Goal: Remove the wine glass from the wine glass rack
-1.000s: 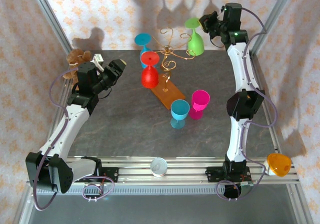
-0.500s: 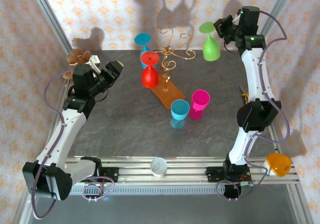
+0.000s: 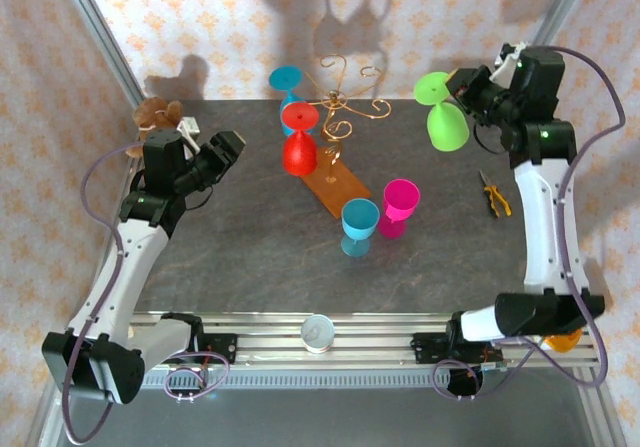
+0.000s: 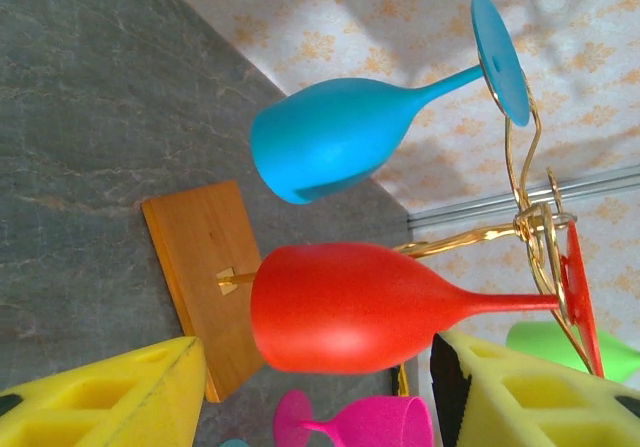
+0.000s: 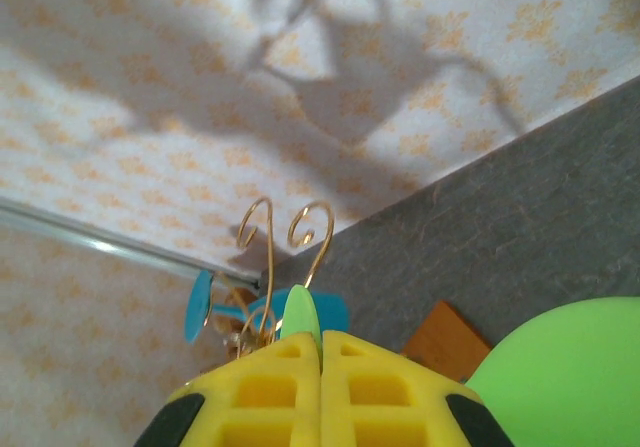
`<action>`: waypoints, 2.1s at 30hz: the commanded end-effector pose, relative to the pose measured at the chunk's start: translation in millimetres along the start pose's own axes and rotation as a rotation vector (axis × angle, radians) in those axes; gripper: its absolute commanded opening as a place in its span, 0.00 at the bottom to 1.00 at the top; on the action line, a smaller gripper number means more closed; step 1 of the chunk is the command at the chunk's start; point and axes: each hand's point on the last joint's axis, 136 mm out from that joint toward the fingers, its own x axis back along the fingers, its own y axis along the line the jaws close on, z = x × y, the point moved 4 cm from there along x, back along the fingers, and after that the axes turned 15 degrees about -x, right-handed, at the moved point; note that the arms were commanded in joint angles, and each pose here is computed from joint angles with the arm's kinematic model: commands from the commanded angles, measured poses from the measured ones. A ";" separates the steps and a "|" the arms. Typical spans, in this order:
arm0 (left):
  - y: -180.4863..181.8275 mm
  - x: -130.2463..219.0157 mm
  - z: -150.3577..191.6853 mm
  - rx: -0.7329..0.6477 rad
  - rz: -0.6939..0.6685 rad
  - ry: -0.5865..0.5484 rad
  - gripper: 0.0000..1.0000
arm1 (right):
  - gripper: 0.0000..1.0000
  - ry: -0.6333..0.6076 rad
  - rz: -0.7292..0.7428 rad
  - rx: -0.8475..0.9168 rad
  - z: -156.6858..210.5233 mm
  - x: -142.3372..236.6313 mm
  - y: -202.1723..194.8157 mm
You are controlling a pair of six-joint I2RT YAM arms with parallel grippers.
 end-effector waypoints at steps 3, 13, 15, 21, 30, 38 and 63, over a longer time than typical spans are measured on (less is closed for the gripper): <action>2.2 19.1 11.9 -0.038 -0.012 0.013 0.61 | 0.00 0.131 0.010 0.135 53.0 31.8 -2.6; 7.0 48.3 30.6 -0.089 -0.050 0.024 0.61 | 0.00 0.305 -0.068 0.273 133.5 63.5 18.2; 8.7 54.0 35.8 -0.088 -0.049 0.021 0.61 | 0.00 0.342 -0.088 0.288 145.8 66.6 22.4; 10.7 65.9 52.8 -0.068 -0.019 0.034 0.62 | 0.00 0.458 -0.121 0.384 185.1 75.9 30.9; 19.0 82.1 78.8 -0.054 -0.029 0.096 0.61 | 0.00 0.575 -0.183 0.577 247.4 76.0 49.3; 31.2 96.4 95.8 -0.050 -0.103 0.145 0.61 | 0.00 0.649 -0.237 0.776 303.0 65.4 72.7; 55.5 100.1 131.6 0.052 -0.148 0.219 0.62 | 0.00 0.534 -0.212 1.256 408.4 11.6 41.7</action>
